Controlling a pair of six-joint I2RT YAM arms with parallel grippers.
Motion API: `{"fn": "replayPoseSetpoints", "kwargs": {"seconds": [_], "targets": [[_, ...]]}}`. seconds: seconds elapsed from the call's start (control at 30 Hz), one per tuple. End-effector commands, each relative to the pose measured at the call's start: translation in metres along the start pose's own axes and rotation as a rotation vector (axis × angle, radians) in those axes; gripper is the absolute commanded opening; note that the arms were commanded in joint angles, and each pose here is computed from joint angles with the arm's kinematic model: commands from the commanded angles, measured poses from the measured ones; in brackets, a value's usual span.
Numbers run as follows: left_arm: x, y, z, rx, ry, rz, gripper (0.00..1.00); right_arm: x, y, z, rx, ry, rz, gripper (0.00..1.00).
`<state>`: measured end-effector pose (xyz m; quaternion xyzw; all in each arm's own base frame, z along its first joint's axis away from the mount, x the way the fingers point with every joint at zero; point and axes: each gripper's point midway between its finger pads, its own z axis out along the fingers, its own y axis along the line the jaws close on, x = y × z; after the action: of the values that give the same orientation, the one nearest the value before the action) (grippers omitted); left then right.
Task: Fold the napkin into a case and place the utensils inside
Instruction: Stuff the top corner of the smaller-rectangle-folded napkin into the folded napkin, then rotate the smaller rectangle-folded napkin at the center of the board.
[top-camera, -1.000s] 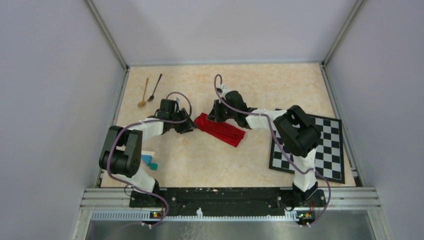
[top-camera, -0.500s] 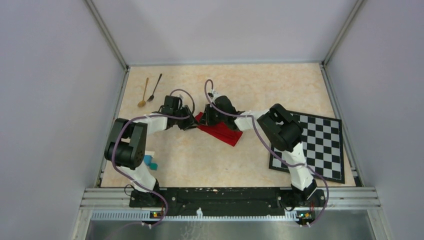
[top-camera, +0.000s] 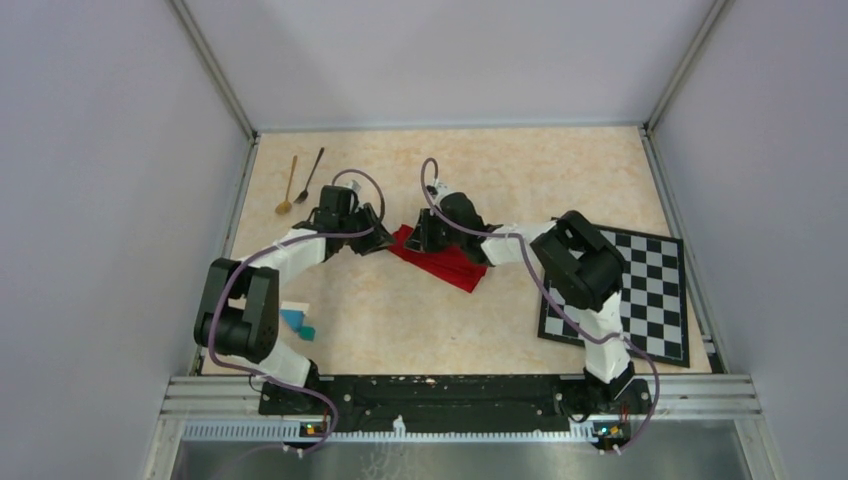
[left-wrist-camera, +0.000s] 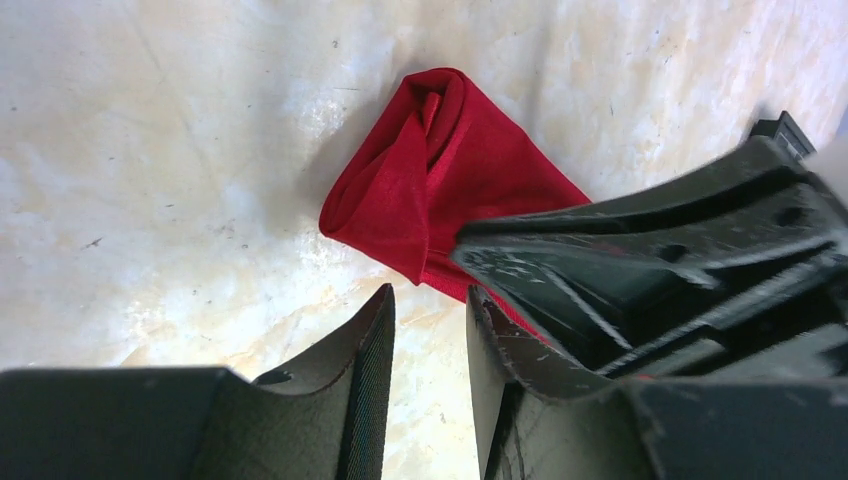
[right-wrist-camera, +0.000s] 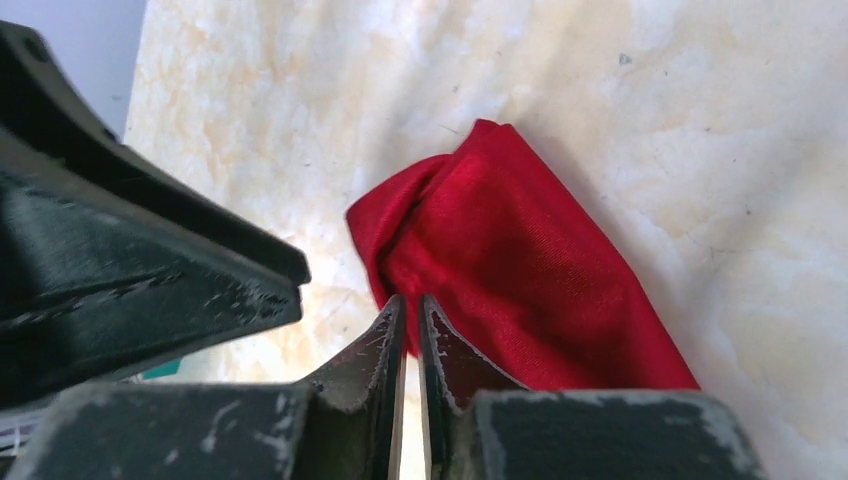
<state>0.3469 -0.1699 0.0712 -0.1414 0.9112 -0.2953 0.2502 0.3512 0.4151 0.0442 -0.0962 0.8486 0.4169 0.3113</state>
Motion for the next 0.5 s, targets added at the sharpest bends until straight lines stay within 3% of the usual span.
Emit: {"fn": "replayPoseSetpoints", "kwargs": {"seconds": [0.0, 0.2, 0.47], "targets": [[0.007, 0.004, -0.007, 0.018, 0.017, 0.009, 0.38, -0.039, 0.032, -0.034, -0.07, -0.05, -0.089, 0.12], [0.022, 0.004, 0.005, 0.075, 0.074, -0.032, 0.38, -0.031, 0.004, -0.047, 0.012, -0.022, -0.152, 0.15], [0.011, 0.008, 0.029, 0.038, 0.079, -0.038, 0.32, -0.004, -0.045, -0.042, 0.195, -0.02, -0.153, 0.04]]}}
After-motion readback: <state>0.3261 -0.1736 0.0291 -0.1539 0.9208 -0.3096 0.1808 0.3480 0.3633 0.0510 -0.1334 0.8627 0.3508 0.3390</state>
